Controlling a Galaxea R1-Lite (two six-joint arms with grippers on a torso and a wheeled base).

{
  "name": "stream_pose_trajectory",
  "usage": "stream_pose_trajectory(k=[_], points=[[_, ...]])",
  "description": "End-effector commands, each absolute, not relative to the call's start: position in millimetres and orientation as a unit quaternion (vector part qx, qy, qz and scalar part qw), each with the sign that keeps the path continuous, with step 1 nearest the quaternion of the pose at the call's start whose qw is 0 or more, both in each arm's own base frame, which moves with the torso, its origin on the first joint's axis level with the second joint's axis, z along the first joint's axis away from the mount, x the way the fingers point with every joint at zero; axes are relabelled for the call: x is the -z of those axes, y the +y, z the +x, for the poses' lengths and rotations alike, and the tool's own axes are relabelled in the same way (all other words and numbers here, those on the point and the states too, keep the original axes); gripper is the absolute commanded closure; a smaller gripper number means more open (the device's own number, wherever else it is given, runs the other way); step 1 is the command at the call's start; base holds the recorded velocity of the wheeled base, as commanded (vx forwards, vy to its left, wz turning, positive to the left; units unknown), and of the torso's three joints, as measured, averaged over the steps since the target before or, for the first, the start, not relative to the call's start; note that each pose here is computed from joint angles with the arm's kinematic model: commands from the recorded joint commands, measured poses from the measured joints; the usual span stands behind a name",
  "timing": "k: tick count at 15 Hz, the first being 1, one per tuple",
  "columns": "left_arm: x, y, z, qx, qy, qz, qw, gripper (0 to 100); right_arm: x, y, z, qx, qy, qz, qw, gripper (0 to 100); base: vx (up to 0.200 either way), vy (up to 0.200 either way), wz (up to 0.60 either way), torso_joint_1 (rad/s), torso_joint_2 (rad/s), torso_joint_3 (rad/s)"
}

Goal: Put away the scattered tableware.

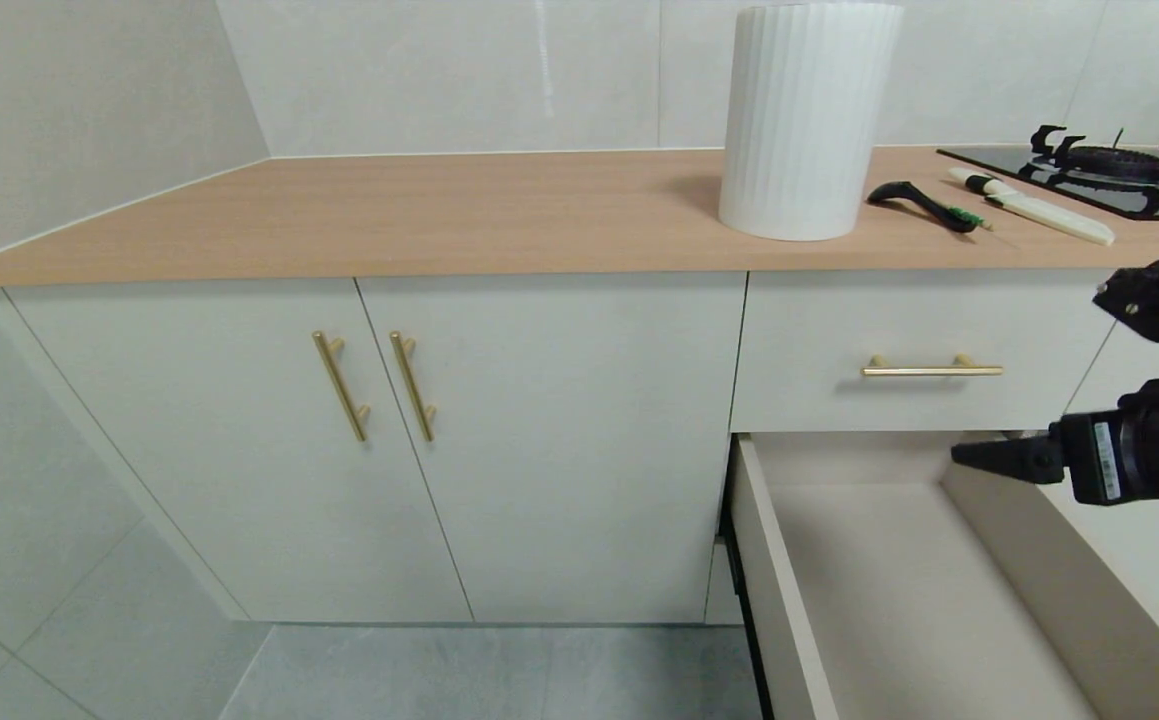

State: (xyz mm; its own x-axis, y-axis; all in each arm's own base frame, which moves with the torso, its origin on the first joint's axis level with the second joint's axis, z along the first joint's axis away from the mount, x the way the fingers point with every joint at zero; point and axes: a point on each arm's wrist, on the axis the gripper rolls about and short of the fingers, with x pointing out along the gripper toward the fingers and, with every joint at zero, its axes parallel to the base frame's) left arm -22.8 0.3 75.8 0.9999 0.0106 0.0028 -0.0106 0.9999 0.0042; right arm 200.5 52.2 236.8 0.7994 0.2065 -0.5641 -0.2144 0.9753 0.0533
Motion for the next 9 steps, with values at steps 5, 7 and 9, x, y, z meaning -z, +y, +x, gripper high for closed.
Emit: stream_pose_trajectory(k=[5,7,9], points=[[-75.8,0.3,-22.7,-0.005,-0.001,0.002,1.000,0,-248.2,36.2,223.7,-0.086,0.260,0.017,0.962,0,0.000,0.000,0.00,0.000,0.00,0.000],[-75.8,0.3,-22.7,-0.005,-0.001,0.002,1.000,0,-249.6,36.0,222.1,-0.086,0.257,0.018,0.962,0,0.000,0.000,0.00,0.071,-0.19,-0.120],[-75.8,0.3,-22.7,-0.006,-0.001,0.002,1.000,0,-249.6,35.9,222.1,-0.085,0.257,0.017,0.963,0,0.000,0.000,0.00,0.115,-0.23,-0.244]])
